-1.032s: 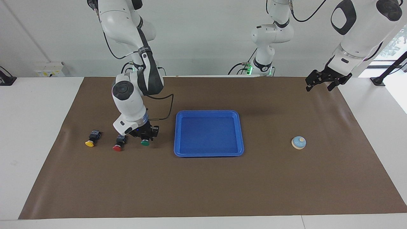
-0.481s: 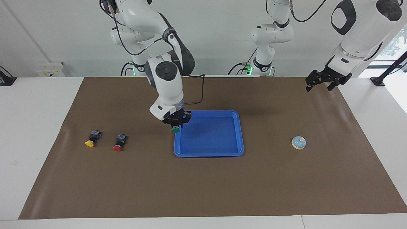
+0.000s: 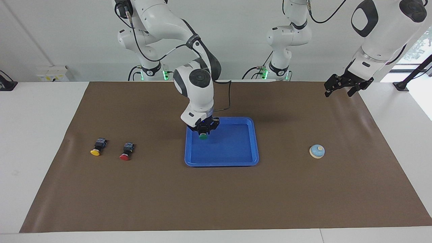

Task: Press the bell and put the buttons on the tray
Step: 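Carry the green button with the right gripper into the blue tray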

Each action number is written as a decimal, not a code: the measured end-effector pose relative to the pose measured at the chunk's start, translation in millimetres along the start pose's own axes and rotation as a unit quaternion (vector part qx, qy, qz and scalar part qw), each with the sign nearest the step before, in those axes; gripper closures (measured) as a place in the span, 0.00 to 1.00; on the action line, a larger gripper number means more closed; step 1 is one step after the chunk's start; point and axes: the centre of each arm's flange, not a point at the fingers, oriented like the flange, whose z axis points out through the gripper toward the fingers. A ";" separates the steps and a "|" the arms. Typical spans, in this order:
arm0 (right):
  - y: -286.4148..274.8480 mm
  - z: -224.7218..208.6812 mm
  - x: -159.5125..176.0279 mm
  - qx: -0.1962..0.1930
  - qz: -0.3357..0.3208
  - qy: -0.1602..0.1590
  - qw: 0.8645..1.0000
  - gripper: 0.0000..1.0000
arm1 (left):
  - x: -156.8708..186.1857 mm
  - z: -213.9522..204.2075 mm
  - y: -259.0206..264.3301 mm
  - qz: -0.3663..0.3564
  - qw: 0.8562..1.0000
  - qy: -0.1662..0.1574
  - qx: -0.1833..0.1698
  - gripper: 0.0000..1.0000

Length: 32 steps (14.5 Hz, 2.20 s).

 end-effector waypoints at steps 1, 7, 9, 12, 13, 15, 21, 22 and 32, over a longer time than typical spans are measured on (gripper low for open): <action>-0.6 5.4 0.2 0.001 0.000 0.001 1.000 0.59 | 0.0 0.0 0.0 0.000 1.000 0.000 0.000 0.00; 4.9 25.8 -0.8 -0.001 0.003 -0.004 1.000 0.59 | 0.0 0.0 0.0 0.000 1.000 0.000 0.000 0.00; 9.8 33.1 -2.3 -0.001 0.006 -0.003 1.000 0.59 | 0.0 0.0 0.0 0.000 1.000 0.000 0.000 0.00; 10.7 35.5 -3.5 -0.001 0.028 -0.003 1.000 0.44 | 0.0 0.0 0.0 0.000 1.000 0.000 0.000 0.00; 10.2 35.2 -3.7 -0.001 0.039 -0.003 0.999 0.35 | 0.0 0.0 0.0 0.000 1.000 0.000 0.000 0.00; 10.1 30.8 -2.7 -0.002 0.052 -0.004 0.999 0.12 | 0.0 0.0 0.0 0.000 1.000 0.000 0.000 0.00; 64.3 -56.1 26.5 -0.012 0.101 -0.013 0.995 0.00 | 0.0 0.0 0.0 0.000 1.000 0.000 0.000 0.00; 83.2 -71.4 30.6 -0.012 0.106 -0.011 0.994 0.00 | 0.0 0.0 0.0 0.000 1.000 0.000 0.000 0.00; 282.7 -66.1 49.3 -0.046 0.117 -0.003 0.992 0.00 | 0.0 0.0 0.0 0.000 1.000 0.000 0.000 0.00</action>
